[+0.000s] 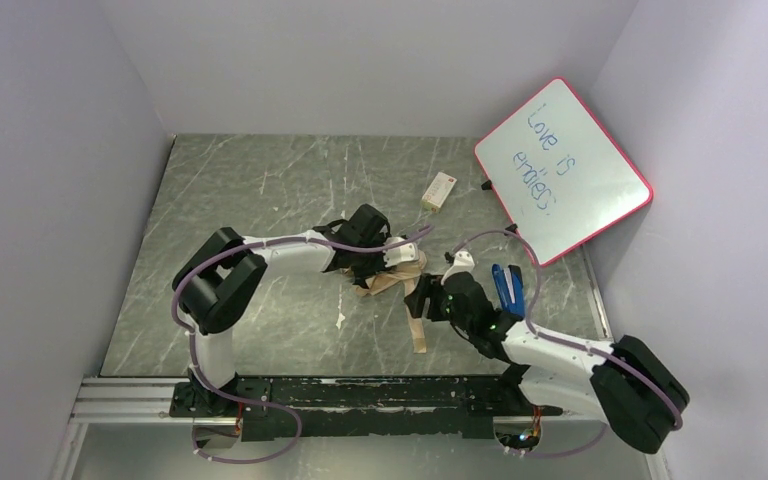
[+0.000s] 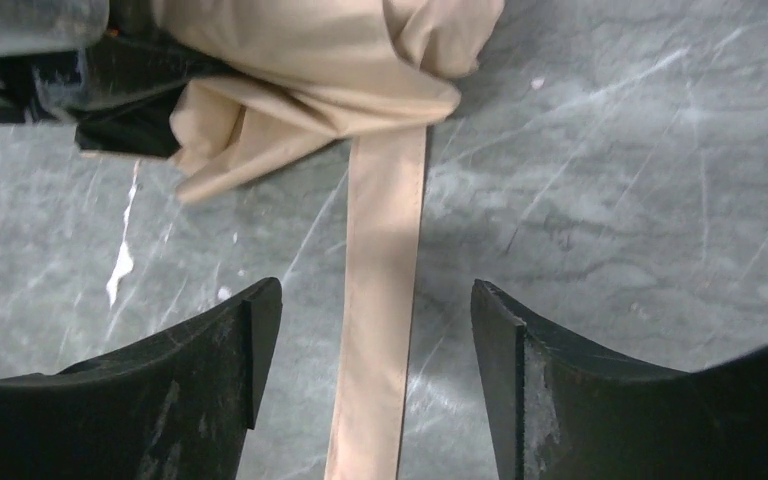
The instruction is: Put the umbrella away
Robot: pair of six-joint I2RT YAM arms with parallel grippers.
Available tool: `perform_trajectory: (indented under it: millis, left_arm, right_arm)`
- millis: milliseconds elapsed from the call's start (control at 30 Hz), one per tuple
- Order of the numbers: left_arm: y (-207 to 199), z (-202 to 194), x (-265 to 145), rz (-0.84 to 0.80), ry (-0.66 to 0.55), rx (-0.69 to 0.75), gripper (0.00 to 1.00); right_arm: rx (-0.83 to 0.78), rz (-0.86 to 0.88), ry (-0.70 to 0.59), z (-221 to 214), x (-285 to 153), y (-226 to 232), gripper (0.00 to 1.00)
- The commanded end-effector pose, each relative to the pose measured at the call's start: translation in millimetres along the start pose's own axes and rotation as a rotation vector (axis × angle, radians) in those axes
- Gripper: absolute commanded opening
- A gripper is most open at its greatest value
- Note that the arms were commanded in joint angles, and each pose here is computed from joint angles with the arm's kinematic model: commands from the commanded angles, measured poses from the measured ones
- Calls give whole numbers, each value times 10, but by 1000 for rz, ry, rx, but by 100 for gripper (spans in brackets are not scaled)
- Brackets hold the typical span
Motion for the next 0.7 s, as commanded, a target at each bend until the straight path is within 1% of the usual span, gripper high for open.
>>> perform_trajectory:
  millis: [0, 167, 433, 567, 633, 667]
  left_arm:
    - [-153, -114, 109, -85, 68, 1, 5]
    - [-148, -119, 102, -83, 76, 1, 5]
    - [-145, -110, 99, -87, 74, 0, 5]
    - [-152, -116, 98, -88, 74, -2, 5]
    - [-154, -116, 102, -88, 75, -4, 5]
    - [-153, -113, 100, -89, 72, -5, 5]
  right_arm:
    - [-17, -8, -203, 210, 143, 113, 75]
    - [-83, -62, -183, 183, 313, 108, 77]
    - [-117, -188, -152, 89, 566, 61, 75]
    - [-143, -240, -126, 49, 683, 67, 71]
    - [-159, -270, -113, 24, 723, 63, 65]
    - [-166, -279, -106, 12, 739, 60, 61]
Point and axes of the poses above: each gripper's point midway between its finger pads, its own x axis out along the fingers, its own y axis along the line the jaws close on, z = x × y, the point moved 10 cm from there along -x, back along the fingers, and after that the axes turned 6 degrees about x, right-handed, at the moved point
